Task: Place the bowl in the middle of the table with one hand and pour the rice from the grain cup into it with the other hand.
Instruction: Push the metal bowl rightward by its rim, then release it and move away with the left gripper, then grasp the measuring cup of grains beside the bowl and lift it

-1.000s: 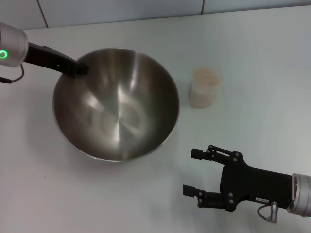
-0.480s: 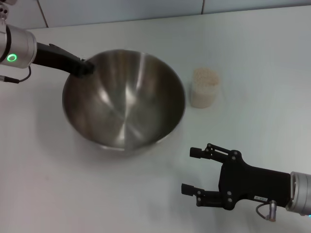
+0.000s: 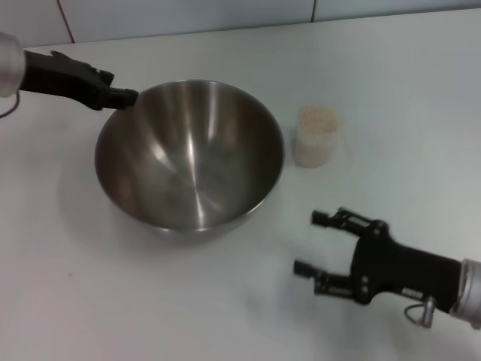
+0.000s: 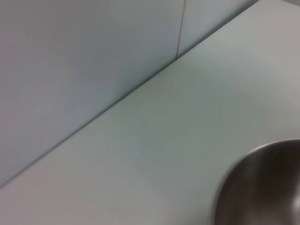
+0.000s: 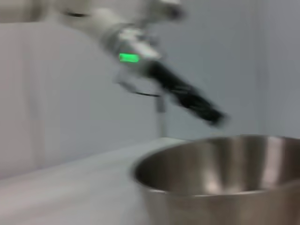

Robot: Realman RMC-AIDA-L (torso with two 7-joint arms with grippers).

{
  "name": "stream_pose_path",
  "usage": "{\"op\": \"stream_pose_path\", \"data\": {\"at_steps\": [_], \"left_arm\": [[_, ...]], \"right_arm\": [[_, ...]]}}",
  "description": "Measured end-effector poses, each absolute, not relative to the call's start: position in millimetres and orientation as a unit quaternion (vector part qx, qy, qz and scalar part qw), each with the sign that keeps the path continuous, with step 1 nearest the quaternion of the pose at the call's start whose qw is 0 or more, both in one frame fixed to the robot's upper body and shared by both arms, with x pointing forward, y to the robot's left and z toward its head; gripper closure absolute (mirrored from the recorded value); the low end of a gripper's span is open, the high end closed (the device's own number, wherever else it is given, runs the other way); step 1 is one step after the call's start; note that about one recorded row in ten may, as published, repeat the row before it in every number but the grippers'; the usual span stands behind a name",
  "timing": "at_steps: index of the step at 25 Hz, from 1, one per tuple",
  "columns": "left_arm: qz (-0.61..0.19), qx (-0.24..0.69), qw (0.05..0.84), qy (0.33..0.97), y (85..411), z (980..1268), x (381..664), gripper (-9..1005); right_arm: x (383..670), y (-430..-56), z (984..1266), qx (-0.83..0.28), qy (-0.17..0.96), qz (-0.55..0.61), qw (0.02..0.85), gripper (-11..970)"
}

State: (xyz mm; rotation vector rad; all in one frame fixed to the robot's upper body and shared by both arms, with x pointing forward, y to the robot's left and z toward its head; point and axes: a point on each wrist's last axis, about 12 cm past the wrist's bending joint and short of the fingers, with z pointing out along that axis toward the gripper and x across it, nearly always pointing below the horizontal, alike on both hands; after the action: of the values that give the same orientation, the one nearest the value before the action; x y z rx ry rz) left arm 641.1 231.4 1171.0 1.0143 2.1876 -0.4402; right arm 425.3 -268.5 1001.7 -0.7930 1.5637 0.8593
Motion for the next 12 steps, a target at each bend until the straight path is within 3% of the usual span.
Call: {"op": "stream_pose_path", "data": {"at_steps": [5,9,12], "left_arm": [[-0.223,0.431,0.382,0.787,256.8,1170.4,596.9,429],[-0.229,0.437,0.389,0.778,273.1,1154.9,567.8,310],[-0.229,0.437,0.385,0.780,276.8,1148.1,560.1,244]], "right_arm": [[427.2,-294.0,996.1,-0.228,0.706,0.289,0.605,132],[437.2,-320.2,991.7,-0.125,0.738,0.209,0.630,132],[444.5,-323.6,990.6,-0.109,0.746,0.194,0.628,132]]}}
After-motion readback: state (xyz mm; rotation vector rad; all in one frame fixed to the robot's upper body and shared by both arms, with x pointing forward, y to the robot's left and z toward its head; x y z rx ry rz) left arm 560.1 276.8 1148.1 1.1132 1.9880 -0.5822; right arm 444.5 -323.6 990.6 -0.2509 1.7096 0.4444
